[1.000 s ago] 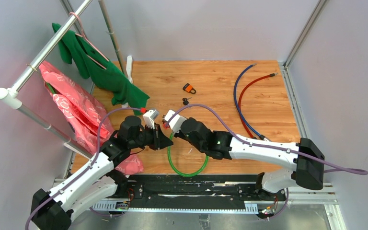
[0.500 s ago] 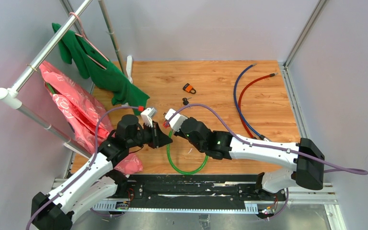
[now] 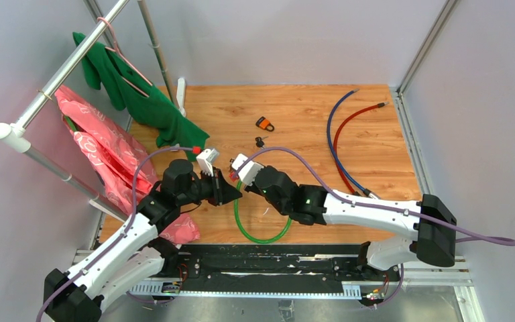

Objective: Lock with the key
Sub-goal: Lock the lock.

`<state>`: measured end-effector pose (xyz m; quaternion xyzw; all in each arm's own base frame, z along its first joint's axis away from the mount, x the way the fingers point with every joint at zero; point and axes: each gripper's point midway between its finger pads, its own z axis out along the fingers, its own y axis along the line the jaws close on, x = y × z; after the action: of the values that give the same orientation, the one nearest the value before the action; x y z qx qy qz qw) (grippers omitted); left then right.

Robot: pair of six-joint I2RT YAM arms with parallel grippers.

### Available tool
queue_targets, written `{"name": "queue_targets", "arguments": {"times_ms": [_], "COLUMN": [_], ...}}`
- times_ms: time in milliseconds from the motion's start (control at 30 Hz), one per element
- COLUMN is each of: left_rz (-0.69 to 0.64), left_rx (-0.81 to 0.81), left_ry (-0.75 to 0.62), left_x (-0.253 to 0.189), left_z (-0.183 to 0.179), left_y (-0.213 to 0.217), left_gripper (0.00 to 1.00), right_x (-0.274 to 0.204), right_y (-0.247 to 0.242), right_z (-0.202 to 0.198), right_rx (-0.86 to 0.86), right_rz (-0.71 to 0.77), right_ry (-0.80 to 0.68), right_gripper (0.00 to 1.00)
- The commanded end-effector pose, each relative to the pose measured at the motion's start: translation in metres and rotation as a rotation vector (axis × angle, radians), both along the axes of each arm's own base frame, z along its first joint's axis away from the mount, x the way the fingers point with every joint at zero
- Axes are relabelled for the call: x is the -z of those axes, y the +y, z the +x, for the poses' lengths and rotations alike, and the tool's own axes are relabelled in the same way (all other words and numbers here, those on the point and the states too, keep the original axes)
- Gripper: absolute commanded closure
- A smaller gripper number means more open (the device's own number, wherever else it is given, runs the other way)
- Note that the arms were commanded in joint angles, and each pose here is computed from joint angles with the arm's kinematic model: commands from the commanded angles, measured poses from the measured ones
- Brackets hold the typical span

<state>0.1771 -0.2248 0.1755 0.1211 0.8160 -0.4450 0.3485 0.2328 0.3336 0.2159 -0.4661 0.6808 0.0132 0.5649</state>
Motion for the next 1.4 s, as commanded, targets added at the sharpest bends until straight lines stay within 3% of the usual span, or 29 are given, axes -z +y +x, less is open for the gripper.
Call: {"name": "queue_targets", "arguments": {"times_ms": [0, 433, 800, 1033, 1233, 1367], "left_rz": [-0.069, -0.067, -0.082, -0.085, 0.052, 0.062], "left_rx": [-0.014, -0.031, -0.003, -0.028, -0.087, -0.077], "left_ry": [-0.062, -0.066, -0.126, -0.198, -0.242, -0.267], "left_x": [-0.030, -0.030, -0.044, -0.058, -0.018, -0.004], "left_z": [0.011, 0.015, 0.017, 0.029, 0.041, 0.040], "left_y": [-0.006, -0.005, -0.004, 0.000, 0.017, 0.018], "left_gripper": [1.00, 1.00, 1.00, 1.00, 1.00, 1.00], "right_x": [-0.022, -0.018, 0.015, 0.013, 0.041, 0.055], "right_y": [0.016, 0.029, 0.040, 0.056, 0.057, 0.063], "right_z": [-0.013, -0.035, -0.048, -0.078, -0.091, -0.087], "right_rx": [-0.061, -0.197, -0.311, -0.485, -0.542, -0.520], "right_rz": [0.102, 0.027, -0.236, -0.154, -0.125, -0.127], "right_ry": [-0.022, -0.096, -0.260, -0.222, -0.126, -0.101], "right_gripper": [1.00, 1.00, 1.00, 1.00, 0.96, 0.91]}}
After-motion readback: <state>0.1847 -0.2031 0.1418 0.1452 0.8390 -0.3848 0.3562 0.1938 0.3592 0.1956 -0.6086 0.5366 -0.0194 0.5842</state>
